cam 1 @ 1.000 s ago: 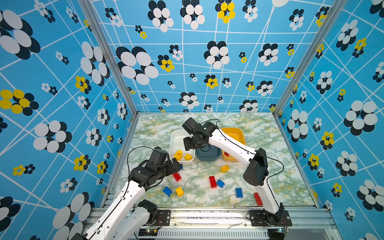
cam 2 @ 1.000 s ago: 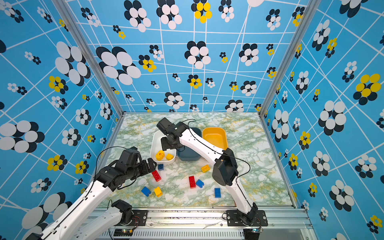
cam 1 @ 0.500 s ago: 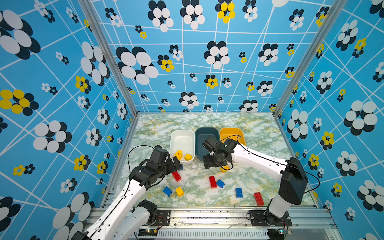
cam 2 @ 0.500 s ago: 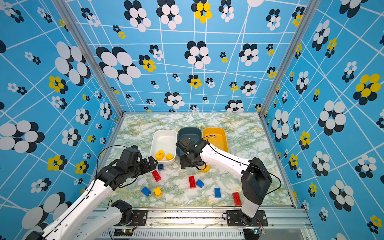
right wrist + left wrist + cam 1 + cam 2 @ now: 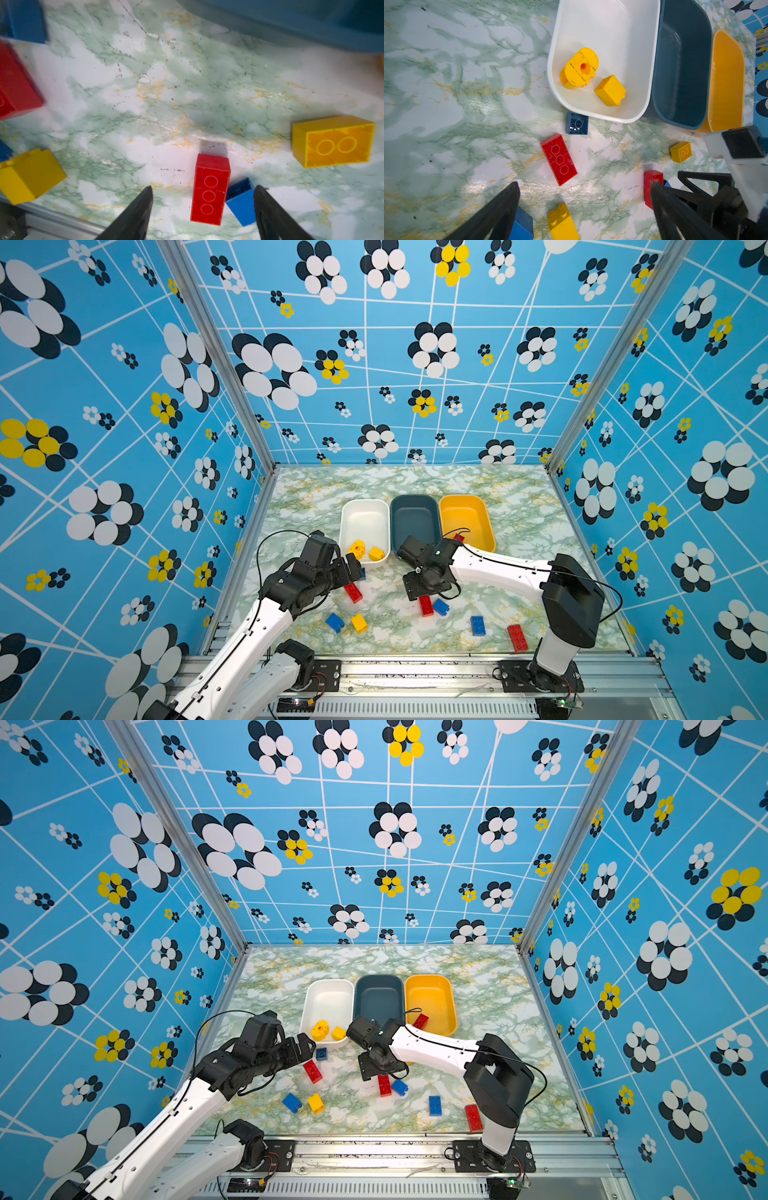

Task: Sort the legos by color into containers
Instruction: 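Move the right gripper down to a red 2x3 brick near the bins, then close the right gripper on the red 2x3 brick and lift it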

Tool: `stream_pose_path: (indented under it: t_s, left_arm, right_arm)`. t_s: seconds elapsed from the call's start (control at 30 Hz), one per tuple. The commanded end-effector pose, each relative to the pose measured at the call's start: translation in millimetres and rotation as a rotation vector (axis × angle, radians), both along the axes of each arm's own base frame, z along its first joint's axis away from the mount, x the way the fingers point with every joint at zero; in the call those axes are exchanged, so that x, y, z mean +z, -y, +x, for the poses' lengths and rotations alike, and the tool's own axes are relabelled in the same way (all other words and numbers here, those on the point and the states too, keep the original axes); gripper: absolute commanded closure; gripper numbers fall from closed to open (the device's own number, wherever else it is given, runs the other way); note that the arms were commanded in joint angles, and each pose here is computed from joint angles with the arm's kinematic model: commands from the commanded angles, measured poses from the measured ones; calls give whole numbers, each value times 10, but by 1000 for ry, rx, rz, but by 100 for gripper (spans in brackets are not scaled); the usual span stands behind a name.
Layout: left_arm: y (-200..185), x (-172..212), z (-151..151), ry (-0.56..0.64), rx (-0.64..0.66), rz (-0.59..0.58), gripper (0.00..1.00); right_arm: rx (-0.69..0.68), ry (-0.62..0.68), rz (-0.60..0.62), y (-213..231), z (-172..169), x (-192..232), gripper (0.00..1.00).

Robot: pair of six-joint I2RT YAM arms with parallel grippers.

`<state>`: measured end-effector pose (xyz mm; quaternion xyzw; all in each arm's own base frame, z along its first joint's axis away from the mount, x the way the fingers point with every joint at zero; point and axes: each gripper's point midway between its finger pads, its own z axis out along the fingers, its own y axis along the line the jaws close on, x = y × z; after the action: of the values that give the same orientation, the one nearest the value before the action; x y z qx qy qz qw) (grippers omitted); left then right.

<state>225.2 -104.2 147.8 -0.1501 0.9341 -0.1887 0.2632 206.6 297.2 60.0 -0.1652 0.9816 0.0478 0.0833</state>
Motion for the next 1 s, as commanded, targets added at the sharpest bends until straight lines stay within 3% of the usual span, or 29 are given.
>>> stream_pose_path:
  t_s: [0.0,0.63,0.97]
  left_arm:
    - [-3,-66,-59,-20,-13,-5,1]
    - [9,-99,-89,-27,-14,-19,1]
    - [0,-82,-91,-23,-13,-15,1]
  right_arm:
    - [-11,-15,-39,42,-43,-142,23]
    - [-9,-64,-93,56,-152,-444,37]
    - [-8,-63,-112,46,-143,-464,56]
